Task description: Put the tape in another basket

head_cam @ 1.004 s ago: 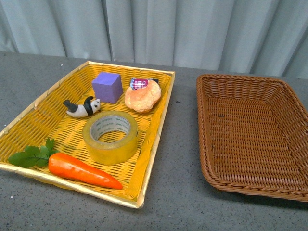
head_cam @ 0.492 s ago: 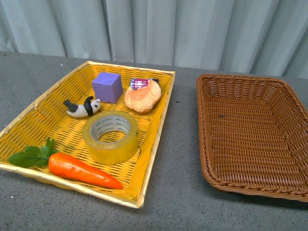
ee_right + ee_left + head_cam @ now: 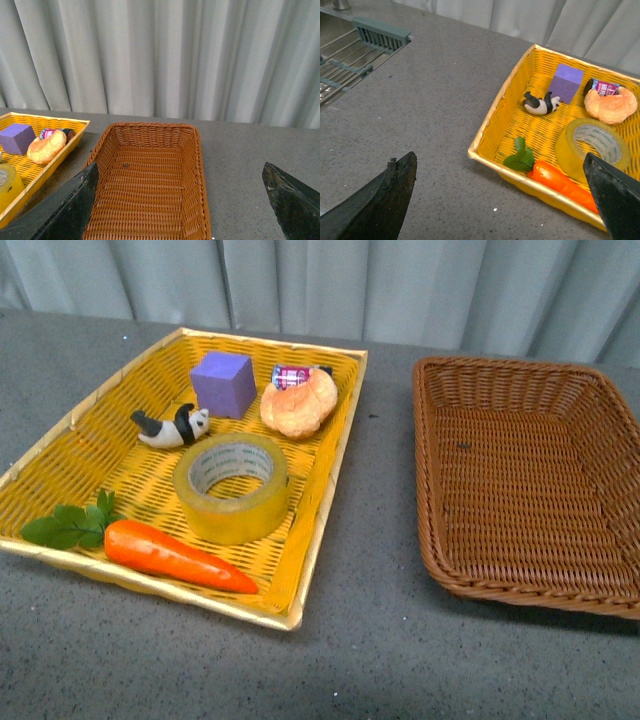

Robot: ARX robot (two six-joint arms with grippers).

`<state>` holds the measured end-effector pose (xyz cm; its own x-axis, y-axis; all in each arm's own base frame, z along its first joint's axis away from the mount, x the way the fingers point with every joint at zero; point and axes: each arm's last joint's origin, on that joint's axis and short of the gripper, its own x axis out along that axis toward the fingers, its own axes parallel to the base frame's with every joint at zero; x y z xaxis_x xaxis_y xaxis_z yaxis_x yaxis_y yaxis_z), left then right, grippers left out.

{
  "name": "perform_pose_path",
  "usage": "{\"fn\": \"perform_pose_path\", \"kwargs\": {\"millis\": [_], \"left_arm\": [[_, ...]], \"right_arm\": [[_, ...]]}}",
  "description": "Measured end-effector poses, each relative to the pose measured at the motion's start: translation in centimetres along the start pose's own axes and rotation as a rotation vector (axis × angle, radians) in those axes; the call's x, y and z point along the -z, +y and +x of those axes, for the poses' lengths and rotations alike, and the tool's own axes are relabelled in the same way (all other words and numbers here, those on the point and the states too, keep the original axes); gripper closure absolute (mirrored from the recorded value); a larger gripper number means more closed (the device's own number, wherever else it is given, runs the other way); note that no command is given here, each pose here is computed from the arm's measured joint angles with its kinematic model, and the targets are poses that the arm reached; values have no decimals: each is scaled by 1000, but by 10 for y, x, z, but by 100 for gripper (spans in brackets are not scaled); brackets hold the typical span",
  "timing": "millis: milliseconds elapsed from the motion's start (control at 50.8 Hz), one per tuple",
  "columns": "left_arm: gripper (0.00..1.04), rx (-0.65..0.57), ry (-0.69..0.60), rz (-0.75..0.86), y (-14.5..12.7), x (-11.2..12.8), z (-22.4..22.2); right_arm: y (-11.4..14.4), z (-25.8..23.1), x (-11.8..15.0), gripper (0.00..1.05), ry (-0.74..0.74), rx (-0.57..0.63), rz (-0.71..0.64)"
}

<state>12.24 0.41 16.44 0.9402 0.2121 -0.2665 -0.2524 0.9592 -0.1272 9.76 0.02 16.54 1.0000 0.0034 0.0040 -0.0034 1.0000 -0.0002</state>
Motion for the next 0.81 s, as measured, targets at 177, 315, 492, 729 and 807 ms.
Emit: {"fn": "perform_pose_path", "kwargs": {"millis": [177, 315, 492, 729, 807], "left_arm": [[7, 55, 67, -42, -14, -16, 40], [7, 82, 209, -66, -27, -15, 83], [7, 41, 374, -61, -39, -1, 139], [7, 50, 448, -21, -58, 9, 181], [7, 55, 460, -7, -65, 14, 193]], "right_arm": [[0, 0, 0, 9, 0, 0, 0], [0, 0, 0, 9, 0, 0, 0], [0, 0, 0, 9, 0, 1, 0], [0, 0, 0, 9, 0, 0, 0], [0, 0, 0, 9, 0, 0, 0]]}}
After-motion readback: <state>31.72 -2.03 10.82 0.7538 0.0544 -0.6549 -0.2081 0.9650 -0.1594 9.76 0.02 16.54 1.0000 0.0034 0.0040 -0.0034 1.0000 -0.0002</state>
